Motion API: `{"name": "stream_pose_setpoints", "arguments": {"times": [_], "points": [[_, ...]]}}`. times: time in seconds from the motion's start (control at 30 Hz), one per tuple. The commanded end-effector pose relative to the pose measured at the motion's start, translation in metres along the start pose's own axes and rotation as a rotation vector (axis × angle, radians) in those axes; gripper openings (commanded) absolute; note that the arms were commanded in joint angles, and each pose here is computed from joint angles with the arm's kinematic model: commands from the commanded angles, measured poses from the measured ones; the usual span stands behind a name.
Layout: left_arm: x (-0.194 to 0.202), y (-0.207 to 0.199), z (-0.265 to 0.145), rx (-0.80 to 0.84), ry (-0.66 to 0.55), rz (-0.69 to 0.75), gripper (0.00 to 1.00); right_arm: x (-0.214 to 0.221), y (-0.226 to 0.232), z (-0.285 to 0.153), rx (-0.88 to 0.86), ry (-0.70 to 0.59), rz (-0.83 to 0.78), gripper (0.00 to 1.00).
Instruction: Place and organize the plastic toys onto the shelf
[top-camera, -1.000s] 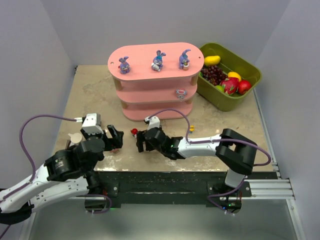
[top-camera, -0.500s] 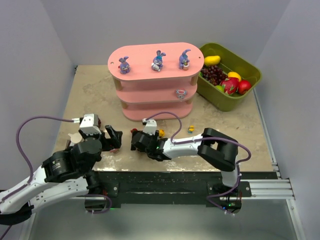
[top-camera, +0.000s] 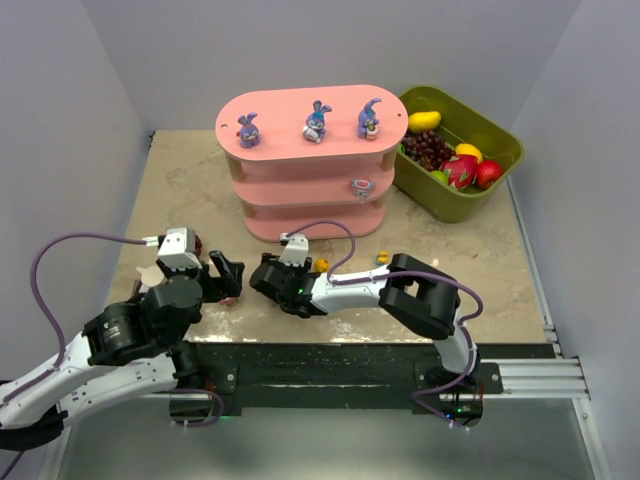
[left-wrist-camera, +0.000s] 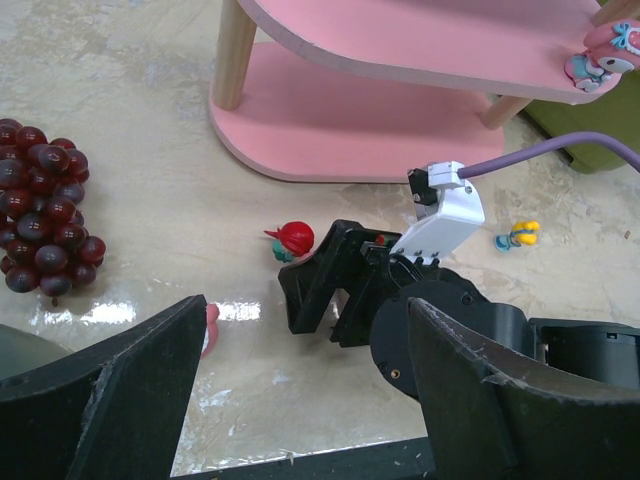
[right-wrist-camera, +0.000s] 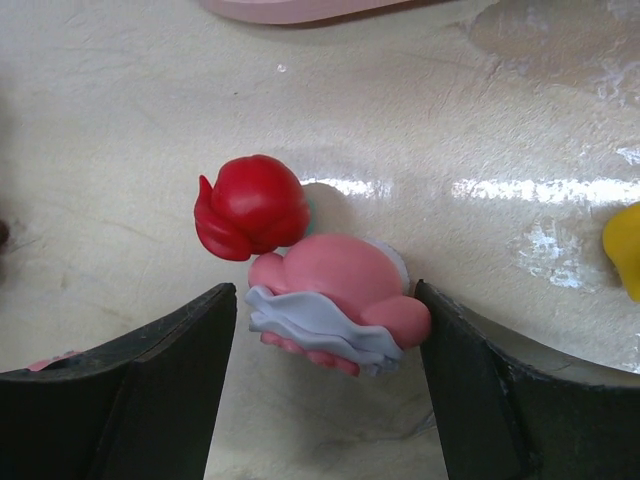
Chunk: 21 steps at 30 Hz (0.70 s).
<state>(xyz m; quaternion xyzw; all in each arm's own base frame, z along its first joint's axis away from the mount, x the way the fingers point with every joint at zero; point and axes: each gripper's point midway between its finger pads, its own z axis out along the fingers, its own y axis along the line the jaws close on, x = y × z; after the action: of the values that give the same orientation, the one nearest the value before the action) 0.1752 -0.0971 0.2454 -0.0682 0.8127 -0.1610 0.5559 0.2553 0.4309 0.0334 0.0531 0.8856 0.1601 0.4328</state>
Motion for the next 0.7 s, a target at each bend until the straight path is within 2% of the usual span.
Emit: {"name": "stream_pose_setpoints", "arguments": {"times": [0.0, 0.43, 0.67], "points": [[-0.011, -0.003, -0.002, 0.009, -0.036, -0.019, 0.85, 0.006, -0.026, 0.008, 0.112, -0.035, -0.032, 0.72], [-0.011, -0.003, -0.001, 0.004, -0.036, -0.015, 0.86, 0.004, -0.035, 0.016, 0.11, -0.084, -0.128, 0.52], [-0.011, -0.003, -0.001, 0.005, -0.035, -0.016, 0.86, -0.014, -0.038, 0.002, 0.088, -0.119, -0.158, 0.43]]}}
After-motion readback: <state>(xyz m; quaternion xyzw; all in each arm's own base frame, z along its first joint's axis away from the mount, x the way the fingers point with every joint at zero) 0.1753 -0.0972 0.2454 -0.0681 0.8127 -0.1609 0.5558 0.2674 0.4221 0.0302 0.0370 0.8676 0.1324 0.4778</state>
